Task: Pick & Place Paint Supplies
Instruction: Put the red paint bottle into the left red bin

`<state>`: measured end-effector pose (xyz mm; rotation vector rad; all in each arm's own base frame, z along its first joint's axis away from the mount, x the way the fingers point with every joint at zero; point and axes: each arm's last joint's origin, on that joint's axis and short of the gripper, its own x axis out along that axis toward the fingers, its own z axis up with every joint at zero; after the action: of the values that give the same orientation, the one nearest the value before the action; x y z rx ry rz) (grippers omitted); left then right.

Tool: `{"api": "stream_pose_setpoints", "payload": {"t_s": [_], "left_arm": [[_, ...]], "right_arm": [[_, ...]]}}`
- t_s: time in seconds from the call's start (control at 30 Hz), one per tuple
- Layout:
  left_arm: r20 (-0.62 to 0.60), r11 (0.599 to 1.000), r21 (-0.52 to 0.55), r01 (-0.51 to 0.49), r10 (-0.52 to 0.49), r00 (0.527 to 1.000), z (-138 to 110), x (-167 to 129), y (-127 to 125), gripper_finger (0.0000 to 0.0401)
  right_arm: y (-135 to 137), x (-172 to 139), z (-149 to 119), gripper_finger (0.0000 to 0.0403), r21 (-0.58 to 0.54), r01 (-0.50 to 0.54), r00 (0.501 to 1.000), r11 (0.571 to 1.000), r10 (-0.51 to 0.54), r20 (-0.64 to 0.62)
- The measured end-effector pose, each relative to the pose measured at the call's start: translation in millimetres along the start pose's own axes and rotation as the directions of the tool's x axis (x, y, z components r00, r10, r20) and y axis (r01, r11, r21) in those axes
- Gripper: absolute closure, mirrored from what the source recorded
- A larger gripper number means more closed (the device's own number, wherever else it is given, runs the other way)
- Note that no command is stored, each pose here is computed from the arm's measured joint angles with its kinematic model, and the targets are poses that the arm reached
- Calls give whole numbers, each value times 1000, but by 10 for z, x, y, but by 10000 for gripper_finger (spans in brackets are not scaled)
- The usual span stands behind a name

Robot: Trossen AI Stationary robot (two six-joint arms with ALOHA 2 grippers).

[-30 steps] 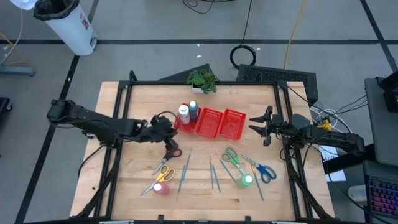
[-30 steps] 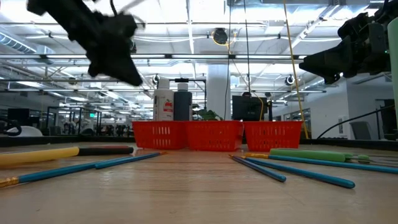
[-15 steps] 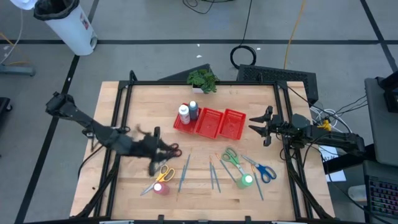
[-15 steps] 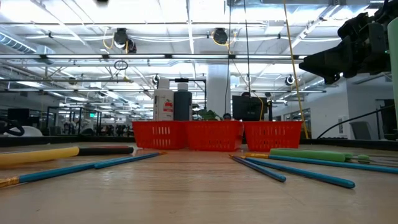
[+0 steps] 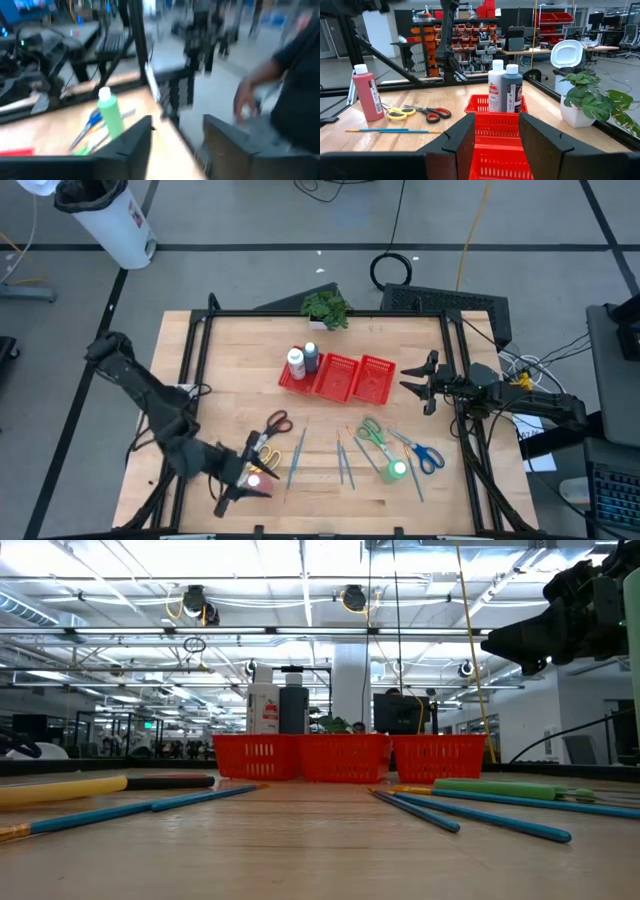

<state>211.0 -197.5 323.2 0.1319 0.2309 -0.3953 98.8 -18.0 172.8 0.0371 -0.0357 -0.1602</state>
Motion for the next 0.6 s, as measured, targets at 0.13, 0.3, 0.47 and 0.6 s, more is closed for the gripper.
{"api": "stream_pose_setpoints", "payload": {"t_s": [0.13, 0.3, 0.47, 0.6], "left_arm": [[-311, 997, 77, 4, 20, 950, -13, -89, -107, 121], [-464, 985, -72, -160, 109, 879, -135, -139, -94, 81], [-537, 952, -214, -220, 73, 840, -289, -150, -104, 77], [-578, 944, -233, -234, 59, 814, -396, -83, -142, 89]], "right_arm": [[0, 0, 0, 261, 0, 0, 1000, 1000, 0, 0], [0, 0, 1, 261, 0, -1, 1000, 1000, 1, 1], [0, 0, 0, 261, 0, -1, 1000, 1000, 1, 0], [0, 0, 0, 261, 0, 0, 1000, 1000, 0, 0]]}}
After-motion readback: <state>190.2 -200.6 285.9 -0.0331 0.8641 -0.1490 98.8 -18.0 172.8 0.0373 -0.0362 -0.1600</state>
